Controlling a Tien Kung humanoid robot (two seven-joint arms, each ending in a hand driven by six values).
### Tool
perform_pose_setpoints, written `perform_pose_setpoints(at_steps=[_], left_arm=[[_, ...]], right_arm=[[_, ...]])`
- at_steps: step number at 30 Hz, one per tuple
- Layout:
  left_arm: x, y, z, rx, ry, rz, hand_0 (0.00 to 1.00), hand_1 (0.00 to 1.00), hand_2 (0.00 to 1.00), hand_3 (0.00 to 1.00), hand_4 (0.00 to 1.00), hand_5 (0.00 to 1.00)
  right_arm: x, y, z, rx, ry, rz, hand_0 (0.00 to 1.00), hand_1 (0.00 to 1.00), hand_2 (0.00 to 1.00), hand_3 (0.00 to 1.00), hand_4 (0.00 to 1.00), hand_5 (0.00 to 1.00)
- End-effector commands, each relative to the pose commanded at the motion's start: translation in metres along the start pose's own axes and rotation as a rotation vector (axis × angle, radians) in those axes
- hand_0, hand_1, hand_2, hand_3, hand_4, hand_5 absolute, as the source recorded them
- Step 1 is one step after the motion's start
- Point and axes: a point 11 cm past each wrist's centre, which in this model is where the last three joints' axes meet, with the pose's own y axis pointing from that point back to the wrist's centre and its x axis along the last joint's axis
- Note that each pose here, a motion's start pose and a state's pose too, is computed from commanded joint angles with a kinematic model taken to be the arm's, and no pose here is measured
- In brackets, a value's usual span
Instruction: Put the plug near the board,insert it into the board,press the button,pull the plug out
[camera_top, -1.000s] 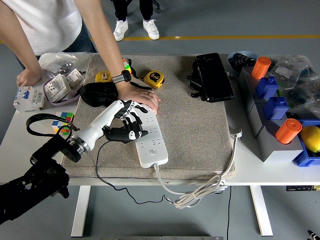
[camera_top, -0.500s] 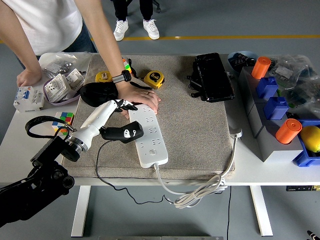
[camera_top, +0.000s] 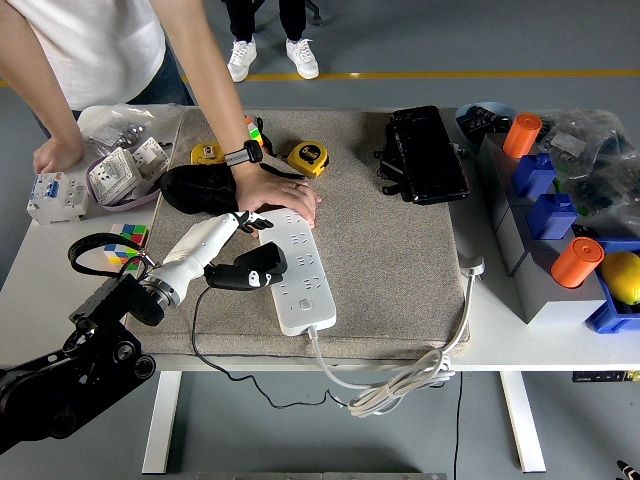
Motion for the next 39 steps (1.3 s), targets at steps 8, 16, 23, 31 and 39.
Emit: perform_pose_setpoints(at_steps=[8,16,23,31,39], left_arm=[[-0.005,-0.002,-0.003,0.009,-0.005,0.0,0.662,0.644,0.649,0.681,0.998,0.256],[-0.007,-0.005,-0.004,0.029,-0.017,-0.007,0.582,0.6,0.582,0.603,0.996,0.17],[-0.01,-0.006,-0.002,0.022,-0.02,-0.003,0.527,0.551,0.573,0.581,0.93,0.085],[-0.008,-0.01,0.003,-0.006,-0.037,0.021,0.408,0.507,0.525,0.551,0.851,0.028],[-0.01,-0.013,0.006,-0.007,-0.075,0.014,0.356,0.486,0.51,0.552,0.836,0.01]], right_arm=[[0.0,0.0,-0.001,0.002,0.002,-0.001,0.622,0.674,0.677,0.566,0.844,0.483],[0.001,0.0,-0.001,0.001,0.002,0.002,0.622,0.674,0.677,0.566,0.844,0.483],[0.0,0.0,0.001,-0.001,0.002,0.0,0.622,0.674,0.677,0.565,0.844,0.483],[0.0,0.0,0.001,0.0,-0.004,0.001,0.621,0.674,0.677,0.565,0.843,0.484],[0.0,0.0,0.002,-0.002,-0.004,0.0,0.621,0.674,0.677,0.565,0.844,0.485]])
